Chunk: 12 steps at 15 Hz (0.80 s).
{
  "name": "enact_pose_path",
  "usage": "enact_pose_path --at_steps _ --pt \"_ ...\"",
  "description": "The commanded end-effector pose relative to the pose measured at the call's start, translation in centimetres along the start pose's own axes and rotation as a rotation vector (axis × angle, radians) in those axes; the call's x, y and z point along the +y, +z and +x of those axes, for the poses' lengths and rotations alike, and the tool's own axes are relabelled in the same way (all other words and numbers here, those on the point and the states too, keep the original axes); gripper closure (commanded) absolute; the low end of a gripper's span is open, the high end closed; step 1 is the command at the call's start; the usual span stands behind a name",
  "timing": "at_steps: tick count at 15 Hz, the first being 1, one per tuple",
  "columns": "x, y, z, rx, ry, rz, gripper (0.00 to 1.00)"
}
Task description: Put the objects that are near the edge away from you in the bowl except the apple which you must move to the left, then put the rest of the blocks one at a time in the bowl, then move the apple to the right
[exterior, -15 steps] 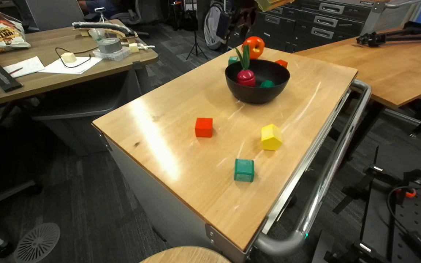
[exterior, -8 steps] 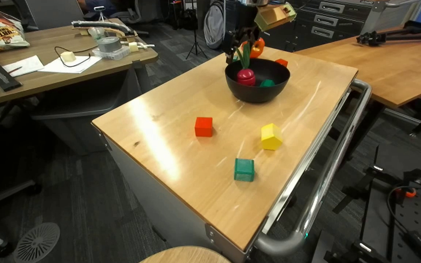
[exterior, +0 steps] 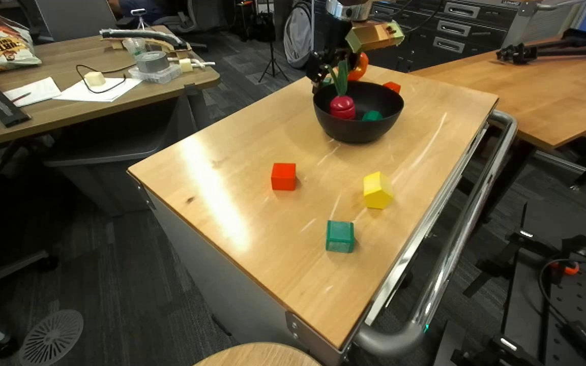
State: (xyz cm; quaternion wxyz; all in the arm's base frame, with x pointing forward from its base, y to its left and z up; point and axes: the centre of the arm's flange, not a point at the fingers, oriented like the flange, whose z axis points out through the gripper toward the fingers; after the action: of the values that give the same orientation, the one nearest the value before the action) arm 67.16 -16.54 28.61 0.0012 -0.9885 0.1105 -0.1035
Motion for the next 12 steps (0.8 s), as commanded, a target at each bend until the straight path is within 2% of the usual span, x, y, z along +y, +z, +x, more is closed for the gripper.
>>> enact_pose_path --at_steps 1,5,7,9,12 --pt "0.4 0.9 1.7 0.016 0.045 0.02 0.47" --pt "1.0 -0.5 2.0 0.04 0.057 0.032 0.78" --pt "1.0 -2.7 2.3 0.064 0.05 0.05 0.8" --pt "1.0 -6.8 2.2 0.1 0.003 0.041 0.8" --pt "0.7 -13.4 0.3 0.13 -0.096 0.032 0.8"
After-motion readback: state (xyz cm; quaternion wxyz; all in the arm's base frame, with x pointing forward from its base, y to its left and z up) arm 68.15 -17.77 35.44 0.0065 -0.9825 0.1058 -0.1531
